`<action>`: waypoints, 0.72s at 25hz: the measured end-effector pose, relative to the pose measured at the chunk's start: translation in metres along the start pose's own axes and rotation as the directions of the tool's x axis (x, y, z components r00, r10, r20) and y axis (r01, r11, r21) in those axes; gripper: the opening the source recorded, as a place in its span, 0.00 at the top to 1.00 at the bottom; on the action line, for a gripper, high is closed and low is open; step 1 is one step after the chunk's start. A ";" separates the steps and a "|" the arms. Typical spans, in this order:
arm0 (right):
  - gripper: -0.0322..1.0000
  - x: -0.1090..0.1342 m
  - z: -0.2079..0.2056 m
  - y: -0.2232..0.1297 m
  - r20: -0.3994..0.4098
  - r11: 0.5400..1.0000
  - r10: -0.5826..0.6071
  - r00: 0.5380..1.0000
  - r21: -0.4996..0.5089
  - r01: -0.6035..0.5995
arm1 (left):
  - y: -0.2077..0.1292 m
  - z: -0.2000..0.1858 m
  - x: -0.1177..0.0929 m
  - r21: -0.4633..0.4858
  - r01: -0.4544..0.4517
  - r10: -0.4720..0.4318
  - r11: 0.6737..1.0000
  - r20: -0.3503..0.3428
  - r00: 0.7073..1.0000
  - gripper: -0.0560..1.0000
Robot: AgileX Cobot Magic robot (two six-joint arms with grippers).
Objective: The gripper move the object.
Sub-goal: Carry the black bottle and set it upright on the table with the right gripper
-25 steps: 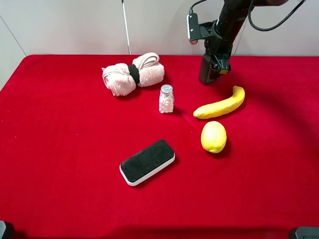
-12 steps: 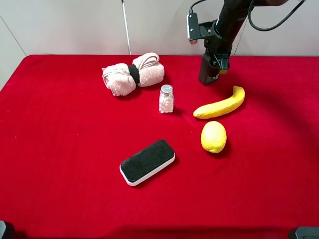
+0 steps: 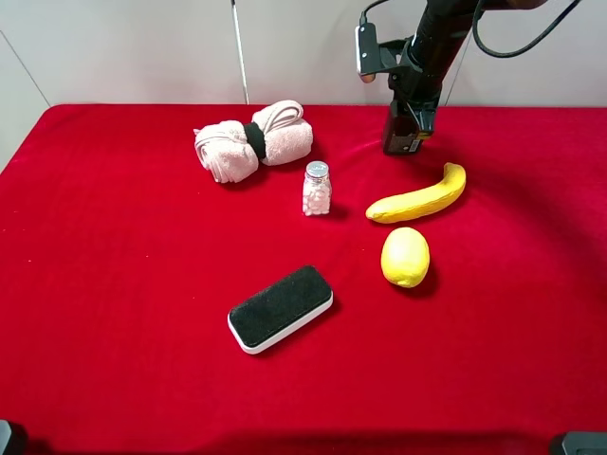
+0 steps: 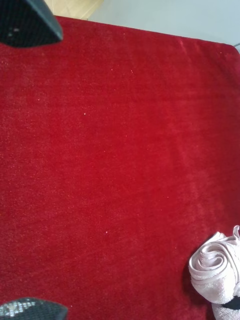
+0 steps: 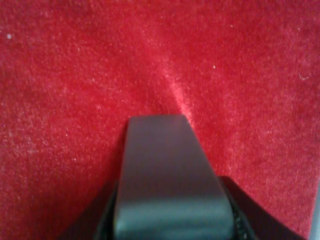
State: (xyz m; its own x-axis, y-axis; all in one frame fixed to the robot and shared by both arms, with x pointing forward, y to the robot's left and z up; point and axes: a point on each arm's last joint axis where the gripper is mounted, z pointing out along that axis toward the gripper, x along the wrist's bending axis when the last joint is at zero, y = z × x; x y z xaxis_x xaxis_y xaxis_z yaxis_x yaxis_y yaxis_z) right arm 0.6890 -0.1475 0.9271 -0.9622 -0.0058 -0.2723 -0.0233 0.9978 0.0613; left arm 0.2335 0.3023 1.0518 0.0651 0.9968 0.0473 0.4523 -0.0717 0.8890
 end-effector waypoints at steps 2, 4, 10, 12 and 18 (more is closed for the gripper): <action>0.66 0.000 0.000 0.000 0.000 1.000 0.000 1.000 0.000 0.000 | 0.000 0.000 0.000 0.000 0.000 0.000 1.000 0.000 1.000 0.01; 0.66 0.000 0.000 0.000 0.000 1.000 0.000 1.000 0.000 0.000 | 0.000 0.000 0.000 0.000 0.000 0.000 1.000 0.000 1.000 0.01; 0.66 0.000 0.000 0.000 0.000 1.000 0.000 1.000 0.000 0.000 | 0.000 0.000 0.000 0.000 0.000 0.000 1.000 0.000 1.000 0.01; 0.66 0.000 0.000 0.000 0.000 1.000 0.000 1.000 0.000 0.000 | 0.000 0.000 0.000 0.000 0.000 0.000 1.000 0.000 1.000 0.01; 0.66 0.000 -0.001 0.000 -0.002 1.000 0.000 1.000 0.001 0.000 | 0.000 0.000 0.000 0.000 0.000 0.000 1.000 0.000 1.000 0.01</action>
State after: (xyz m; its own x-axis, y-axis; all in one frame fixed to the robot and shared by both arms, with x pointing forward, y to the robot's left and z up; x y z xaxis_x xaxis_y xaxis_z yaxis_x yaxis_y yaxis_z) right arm 0.6892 -0.1475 0.9283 -0.9627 -0.0058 -0.2703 -0.0230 0.9979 0.0606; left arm 0.2335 0.3023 1.0518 0.0651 0.9968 0.0473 0.4523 -0.0717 0.8890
